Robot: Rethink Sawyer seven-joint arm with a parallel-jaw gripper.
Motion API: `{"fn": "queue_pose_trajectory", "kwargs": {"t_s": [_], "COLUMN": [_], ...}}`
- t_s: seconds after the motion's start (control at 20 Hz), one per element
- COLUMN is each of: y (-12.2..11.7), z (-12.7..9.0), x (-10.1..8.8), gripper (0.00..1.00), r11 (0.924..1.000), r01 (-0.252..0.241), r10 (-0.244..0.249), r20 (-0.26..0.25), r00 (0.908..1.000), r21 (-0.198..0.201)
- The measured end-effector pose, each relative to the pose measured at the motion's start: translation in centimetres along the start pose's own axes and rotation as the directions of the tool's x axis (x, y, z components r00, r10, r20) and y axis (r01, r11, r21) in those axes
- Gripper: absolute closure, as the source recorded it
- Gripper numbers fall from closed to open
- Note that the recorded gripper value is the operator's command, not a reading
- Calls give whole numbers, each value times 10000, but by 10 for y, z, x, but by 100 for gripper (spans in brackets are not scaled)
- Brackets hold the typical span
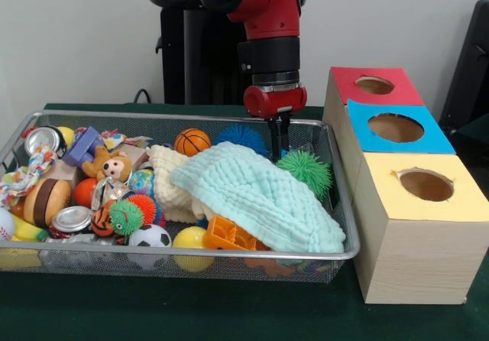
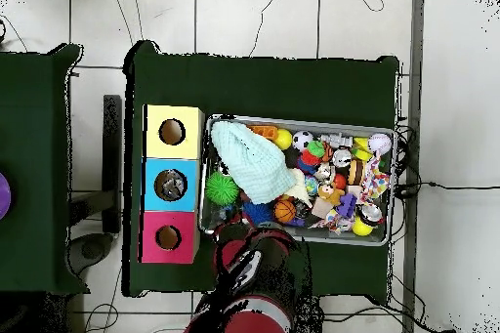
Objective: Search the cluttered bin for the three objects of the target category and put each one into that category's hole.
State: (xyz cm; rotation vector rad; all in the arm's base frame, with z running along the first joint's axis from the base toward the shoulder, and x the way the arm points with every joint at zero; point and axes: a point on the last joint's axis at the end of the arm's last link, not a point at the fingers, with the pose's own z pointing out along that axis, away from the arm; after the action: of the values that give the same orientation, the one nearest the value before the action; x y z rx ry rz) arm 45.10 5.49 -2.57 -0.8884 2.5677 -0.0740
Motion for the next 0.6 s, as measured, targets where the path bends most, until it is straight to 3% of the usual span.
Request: {"fn": "queue_pose_trajectory", "kwargs": {"t_s": [0.35,0.6], "y": [-8,-18], "z": [-1,-4], "x": [-3,-13], "gripper": [100,100], "r11": [9969,9908], "r01": [-783,-1346], "r10": [778,1353], "r20": [362,852], "r00": [9963,9871], "r21": [106,-147]}}
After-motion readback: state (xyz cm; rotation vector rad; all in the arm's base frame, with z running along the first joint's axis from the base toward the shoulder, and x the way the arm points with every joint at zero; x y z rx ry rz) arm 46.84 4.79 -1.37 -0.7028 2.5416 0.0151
